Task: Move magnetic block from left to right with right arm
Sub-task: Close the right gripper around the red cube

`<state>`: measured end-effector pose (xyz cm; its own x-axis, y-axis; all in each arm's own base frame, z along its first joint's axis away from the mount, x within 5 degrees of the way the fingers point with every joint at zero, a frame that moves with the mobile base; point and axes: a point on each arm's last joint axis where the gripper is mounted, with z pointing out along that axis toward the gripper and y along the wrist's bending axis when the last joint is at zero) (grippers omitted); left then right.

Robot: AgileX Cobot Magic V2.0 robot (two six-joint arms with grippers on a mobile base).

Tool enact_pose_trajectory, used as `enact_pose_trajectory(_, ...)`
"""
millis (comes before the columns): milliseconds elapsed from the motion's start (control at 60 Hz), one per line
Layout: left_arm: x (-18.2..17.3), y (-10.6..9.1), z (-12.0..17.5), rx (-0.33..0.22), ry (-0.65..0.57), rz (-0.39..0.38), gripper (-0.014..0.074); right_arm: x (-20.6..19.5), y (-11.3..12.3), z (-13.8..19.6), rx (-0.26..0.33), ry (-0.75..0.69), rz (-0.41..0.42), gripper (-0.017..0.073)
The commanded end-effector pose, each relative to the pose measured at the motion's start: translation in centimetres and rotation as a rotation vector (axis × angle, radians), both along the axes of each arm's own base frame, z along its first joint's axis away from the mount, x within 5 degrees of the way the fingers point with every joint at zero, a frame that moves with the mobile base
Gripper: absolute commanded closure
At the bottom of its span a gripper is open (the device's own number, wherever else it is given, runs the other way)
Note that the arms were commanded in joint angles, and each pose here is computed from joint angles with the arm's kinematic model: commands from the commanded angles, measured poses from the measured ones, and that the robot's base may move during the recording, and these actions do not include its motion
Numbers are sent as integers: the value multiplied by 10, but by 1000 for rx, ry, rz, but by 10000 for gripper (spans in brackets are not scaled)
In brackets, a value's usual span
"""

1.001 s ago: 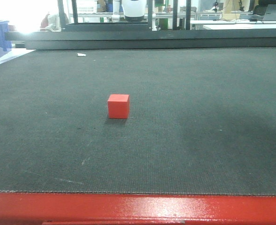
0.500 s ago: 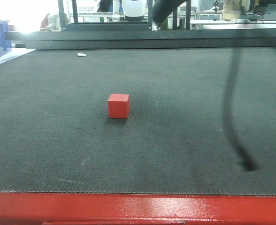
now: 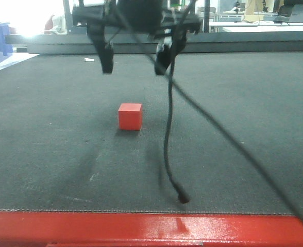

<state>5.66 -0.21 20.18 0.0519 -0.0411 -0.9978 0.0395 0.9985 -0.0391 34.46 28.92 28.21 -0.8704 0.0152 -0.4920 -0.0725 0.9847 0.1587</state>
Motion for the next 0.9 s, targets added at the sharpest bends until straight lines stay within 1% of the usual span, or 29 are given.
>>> enact_pose_trajectory(0, -2, 0, 6, -12, -96, -4, 710, 2, 0, 28, 48, -97, 4, -65)
enact_pose_trajectory(167, -2, 0, 6, -12, -96, -4, 710, 9, 7, 7, 39, -67, -14, -65)
enact_pose_trajectory(417, -2, 0, 6, -12, -96, -4, 710, 18, 14, -16, 37, -60, -6, -65)
enact_pose_trajectory(634, -2, 0, 6, -12, -96, -4, 710, 26, 15, -22, 63, -92, -1, -65)
enact_pose_trajectory(817, -2, 0, 6, -12, -96, -4, 710, 30, 14, -31, 47, -76, -9, -62)
enact_pose_trajectory(884, -2, 0, 6, -12, -96, -4, 710, 31, 13, -32, 42, -71, -10, -35)
